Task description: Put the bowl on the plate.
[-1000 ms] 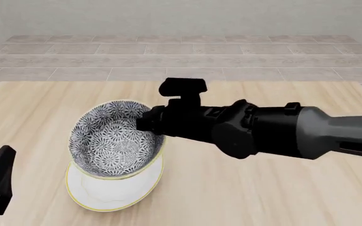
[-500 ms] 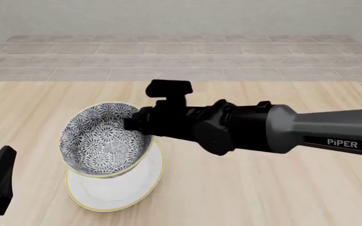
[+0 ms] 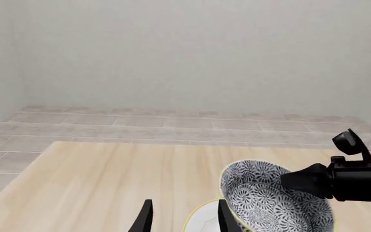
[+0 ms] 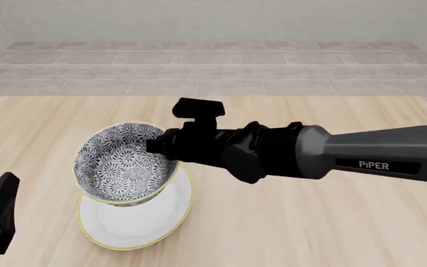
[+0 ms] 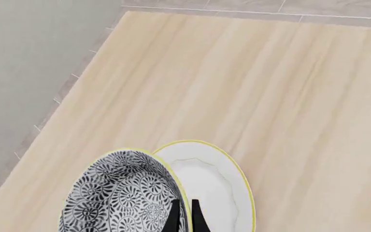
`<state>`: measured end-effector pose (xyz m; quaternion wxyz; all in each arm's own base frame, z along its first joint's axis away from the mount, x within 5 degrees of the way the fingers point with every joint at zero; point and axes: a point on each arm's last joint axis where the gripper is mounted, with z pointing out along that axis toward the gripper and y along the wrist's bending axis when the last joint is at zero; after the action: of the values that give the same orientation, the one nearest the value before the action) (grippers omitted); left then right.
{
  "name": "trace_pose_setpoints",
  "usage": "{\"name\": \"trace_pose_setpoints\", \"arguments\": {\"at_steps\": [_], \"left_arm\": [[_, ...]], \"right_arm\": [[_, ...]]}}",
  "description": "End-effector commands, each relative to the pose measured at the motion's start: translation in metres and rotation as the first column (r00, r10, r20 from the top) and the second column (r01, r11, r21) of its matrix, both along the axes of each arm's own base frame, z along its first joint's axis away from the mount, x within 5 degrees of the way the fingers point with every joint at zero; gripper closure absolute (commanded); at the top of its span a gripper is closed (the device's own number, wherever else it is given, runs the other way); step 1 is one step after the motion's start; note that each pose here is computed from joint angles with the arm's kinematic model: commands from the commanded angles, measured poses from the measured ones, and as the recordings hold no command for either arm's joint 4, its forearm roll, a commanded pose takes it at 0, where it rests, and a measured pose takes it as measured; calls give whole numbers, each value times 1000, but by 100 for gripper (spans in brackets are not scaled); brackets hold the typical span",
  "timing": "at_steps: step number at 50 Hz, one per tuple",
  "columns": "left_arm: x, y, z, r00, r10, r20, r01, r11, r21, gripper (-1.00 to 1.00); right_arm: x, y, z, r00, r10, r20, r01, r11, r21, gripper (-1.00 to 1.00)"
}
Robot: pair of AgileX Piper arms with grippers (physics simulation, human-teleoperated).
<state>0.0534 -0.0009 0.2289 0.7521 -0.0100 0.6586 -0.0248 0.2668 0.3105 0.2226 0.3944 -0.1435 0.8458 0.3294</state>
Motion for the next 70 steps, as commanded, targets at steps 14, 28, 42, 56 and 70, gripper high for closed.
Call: {"name": "trace_pose_setpoints", "arguments": {"at_steps": [14,28,42,56,70], "left_arm": [[0,0,0,1000,2,5,-2,1000,-3,-100],[0,0,-1,1000,1,7,-1,1000,-3,-100],[0,0,1,1000,2,8,-2,1000,-4,-100],[0,0,1,1000,1,11,-1,1000,-5,-100],[0,0,1,1000,1,11,-1,1000,-6,-100]], "right_arm": [[7,3,-23,998,-38,-52,39,999,14,100],[5,6,-28,998,-30,-57,31,999,11,100],[3,9,-40,997,-23,-67,22,1000,-5,100],[2,11,-49,997,-20,-77,19,1000,-9,100],[2,13,-55,996,-23,-86,22,1000,-10,100]]}}
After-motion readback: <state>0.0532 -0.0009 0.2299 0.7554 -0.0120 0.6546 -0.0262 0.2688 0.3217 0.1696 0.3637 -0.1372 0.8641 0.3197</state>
